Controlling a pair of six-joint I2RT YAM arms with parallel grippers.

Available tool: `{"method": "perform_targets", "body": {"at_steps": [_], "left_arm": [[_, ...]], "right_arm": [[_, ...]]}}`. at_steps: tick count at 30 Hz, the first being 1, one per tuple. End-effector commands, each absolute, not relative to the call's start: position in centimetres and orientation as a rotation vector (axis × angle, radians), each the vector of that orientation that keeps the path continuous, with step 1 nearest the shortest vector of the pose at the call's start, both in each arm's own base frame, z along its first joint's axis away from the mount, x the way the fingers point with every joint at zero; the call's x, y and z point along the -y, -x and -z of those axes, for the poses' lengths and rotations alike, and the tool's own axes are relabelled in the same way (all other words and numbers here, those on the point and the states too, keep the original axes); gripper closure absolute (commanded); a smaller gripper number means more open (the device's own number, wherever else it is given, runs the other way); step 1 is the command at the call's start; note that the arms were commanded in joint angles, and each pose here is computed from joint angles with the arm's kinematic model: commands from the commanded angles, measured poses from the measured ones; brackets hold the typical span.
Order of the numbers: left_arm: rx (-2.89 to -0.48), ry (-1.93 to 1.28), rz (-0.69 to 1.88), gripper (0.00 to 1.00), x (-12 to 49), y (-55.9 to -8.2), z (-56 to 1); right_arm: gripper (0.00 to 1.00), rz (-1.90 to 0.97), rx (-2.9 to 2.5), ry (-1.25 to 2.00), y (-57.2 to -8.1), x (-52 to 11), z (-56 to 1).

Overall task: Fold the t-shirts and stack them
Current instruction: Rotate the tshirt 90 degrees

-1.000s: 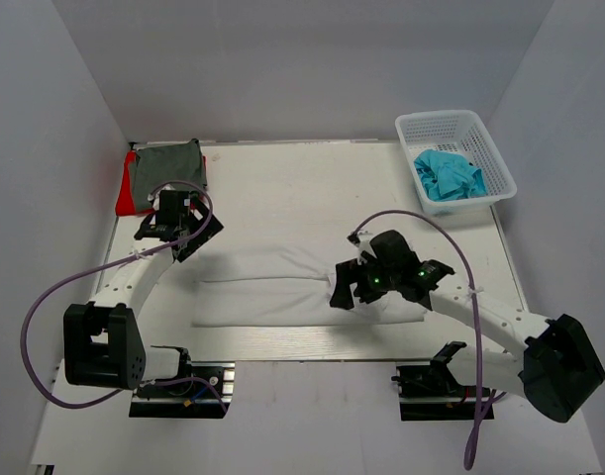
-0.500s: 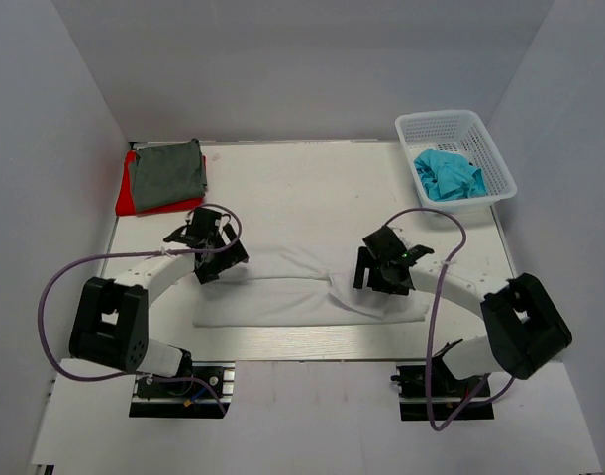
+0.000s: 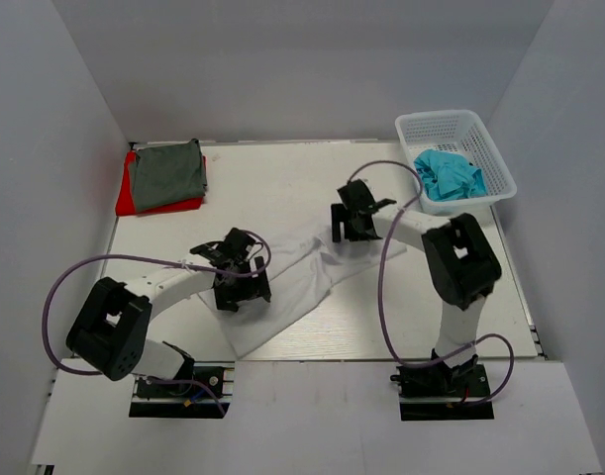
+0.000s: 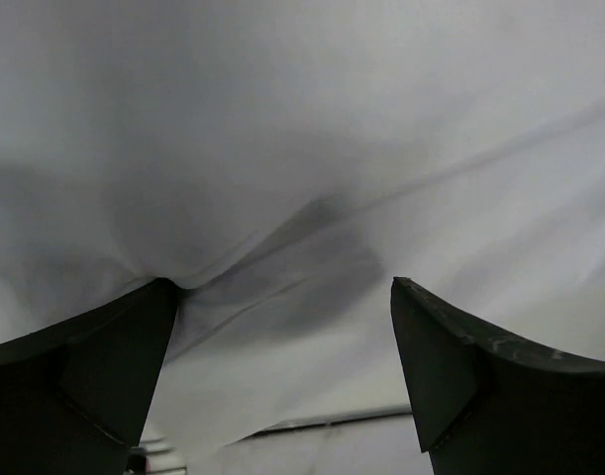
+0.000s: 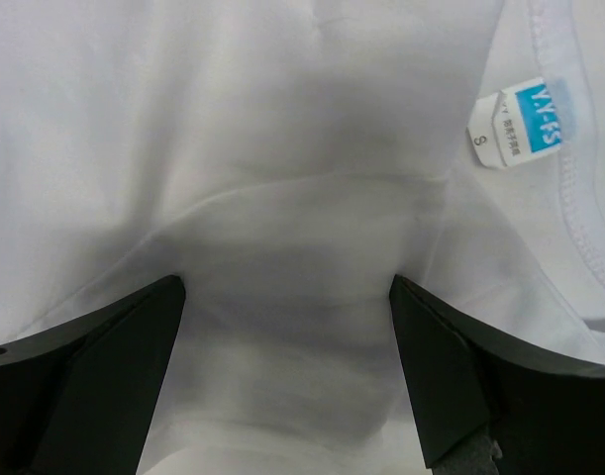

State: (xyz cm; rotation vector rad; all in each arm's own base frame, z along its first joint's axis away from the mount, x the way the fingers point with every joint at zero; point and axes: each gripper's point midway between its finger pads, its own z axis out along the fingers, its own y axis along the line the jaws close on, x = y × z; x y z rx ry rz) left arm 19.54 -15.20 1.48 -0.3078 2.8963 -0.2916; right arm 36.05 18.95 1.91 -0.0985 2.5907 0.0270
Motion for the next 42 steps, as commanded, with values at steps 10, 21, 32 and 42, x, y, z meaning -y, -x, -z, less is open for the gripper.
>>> {"method": "perform_targets", "body": {"at_steps": [10, 21, 32, 42], "left_arm": [[-3.271, -0.187, 0.742, 0.00, 23.3, -5.7, -0.7], [-3.081, -0.474, 0.366, 0.00, 26.8, -12.5, -2.4], [-2.578, 0.203, -0.123, 0.00, 17.8, -20.0, -11.8], [-2.330, 0.481, 0.068, 0.00, 12.3, -21.9, -12.5]], "right_arm": [[0.10, -0.270, -2.091, 1.227, -46.9, -29.9, -1.6], [0.10, -0.320, -1.910, 1.161, -53.0, -34.3, -8.3], [0.10, -0.466, -2.256, 0.555, -46.8, -31.0, -15.9], [0.10, -0.731, -2.472, 0.500, -33.7, -30.8, -8.5]]}}
